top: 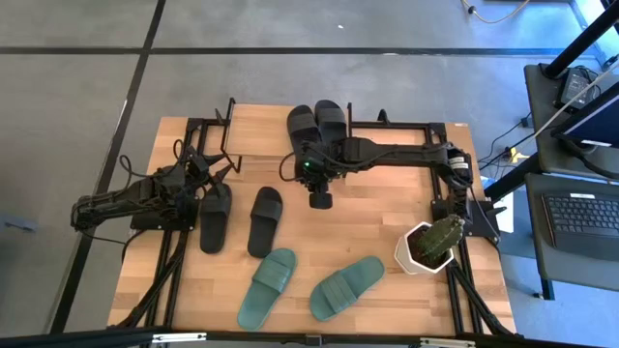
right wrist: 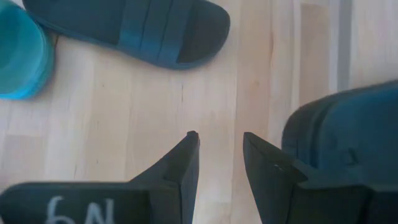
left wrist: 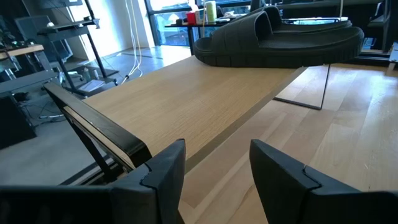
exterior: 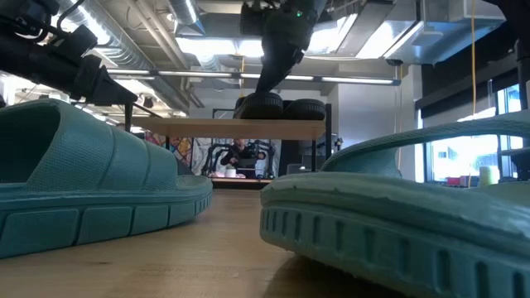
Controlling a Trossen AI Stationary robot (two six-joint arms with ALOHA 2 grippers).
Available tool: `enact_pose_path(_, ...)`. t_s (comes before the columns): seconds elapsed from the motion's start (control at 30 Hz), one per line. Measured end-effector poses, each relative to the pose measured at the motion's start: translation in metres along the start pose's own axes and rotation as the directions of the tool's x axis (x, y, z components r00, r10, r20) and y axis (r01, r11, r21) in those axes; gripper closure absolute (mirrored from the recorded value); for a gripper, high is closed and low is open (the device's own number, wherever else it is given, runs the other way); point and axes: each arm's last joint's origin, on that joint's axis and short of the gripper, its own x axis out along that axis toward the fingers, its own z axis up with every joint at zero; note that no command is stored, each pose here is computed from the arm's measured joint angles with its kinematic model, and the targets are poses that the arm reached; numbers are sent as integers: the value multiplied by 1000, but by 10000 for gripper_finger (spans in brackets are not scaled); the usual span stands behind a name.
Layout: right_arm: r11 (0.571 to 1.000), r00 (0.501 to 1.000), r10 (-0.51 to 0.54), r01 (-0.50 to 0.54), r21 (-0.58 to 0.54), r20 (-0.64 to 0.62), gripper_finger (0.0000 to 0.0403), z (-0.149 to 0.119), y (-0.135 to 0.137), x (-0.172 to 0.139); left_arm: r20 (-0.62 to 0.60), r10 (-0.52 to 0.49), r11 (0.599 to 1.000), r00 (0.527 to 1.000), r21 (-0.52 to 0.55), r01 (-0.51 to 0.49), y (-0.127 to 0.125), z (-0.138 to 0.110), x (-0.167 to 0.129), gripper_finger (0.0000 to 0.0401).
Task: Pick and place slides into the shelf
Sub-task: Put the black slide on the shelf
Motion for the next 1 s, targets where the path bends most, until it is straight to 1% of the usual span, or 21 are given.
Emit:
enact_pose_path(0.33,999,998,-32,31,21,57,277,4,-12,1,0,0,1000,1000,0,0,0,0,0,229)
enact_pose_path(0.53,998,997,-44,42,42,63,277,3,-22,9,0,-1,1000,1000,0,1,0,0,0,229)
enact_pose_path(0.63,998,996,-50,47,45,71,277,4,-24,10,0,-1,1000,1000,0,1,0,0,0,229)
enact_pose_path(0.83,997,986,-76,71,41,149,277,11,-27,9,0,-1,1000,1000,0,1,0,0,0,229)
enact_pose_path(1.0,997,985,-80,76,31,155,277,12,-28,9,0,-1,1000,1000,0,1,0,0,0,229)
